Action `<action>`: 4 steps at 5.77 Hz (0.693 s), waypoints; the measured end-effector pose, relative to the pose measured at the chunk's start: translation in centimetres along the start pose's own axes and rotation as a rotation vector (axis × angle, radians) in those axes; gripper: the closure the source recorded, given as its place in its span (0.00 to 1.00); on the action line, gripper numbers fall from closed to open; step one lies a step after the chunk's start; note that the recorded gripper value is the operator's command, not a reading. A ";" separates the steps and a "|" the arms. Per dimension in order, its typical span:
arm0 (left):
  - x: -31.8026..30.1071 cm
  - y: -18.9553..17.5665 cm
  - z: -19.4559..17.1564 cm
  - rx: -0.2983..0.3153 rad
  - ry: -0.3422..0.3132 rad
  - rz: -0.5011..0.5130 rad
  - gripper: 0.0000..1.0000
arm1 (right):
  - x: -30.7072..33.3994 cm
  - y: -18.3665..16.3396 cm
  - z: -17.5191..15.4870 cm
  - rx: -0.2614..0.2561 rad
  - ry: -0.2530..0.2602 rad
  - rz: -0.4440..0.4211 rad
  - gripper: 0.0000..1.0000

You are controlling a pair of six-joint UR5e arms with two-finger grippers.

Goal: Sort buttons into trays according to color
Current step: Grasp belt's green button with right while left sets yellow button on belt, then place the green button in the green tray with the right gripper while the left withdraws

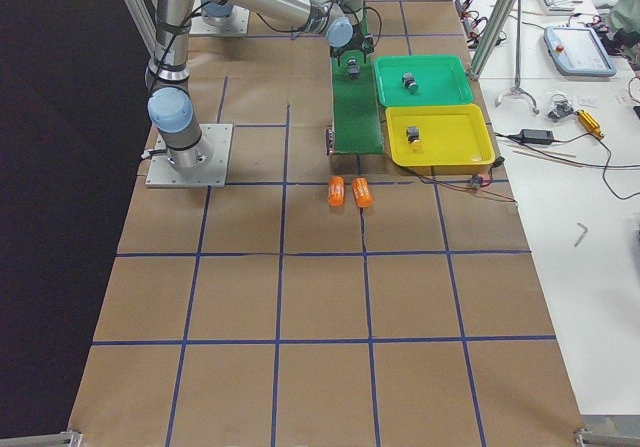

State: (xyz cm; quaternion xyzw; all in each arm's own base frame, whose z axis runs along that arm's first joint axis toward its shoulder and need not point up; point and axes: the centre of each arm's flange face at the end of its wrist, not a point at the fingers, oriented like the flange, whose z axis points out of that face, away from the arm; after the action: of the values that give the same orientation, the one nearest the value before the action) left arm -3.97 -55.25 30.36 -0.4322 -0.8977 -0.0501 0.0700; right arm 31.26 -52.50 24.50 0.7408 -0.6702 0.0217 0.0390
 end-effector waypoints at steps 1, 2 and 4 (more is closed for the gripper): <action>3.1 -3.0 1.1 -0.017 -0.020 0.220 0.92 | -0.1 2.6 1.3 -0.009 -0.030 0.000 0.37; 4.2 -4.9 2.0 -0.018 -0.063 0.426 0.92 | -0.1 4.7 1.8 -0.012 -0.046 0.019 0.70; 5.4 -8.0 4.3 -0.025 -0.104 0.674 0.37 | 0.5 6.8 1.7 -0.017 -0.043 0.039 0.87</action>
State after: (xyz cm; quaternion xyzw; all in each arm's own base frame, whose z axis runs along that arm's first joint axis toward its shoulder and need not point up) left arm -13.95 -55.42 26.76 -0.7073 -0.7060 -0.0129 0.0316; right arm 24.53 -53.86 23.07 0.7277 -0.6852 0.0009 0.0302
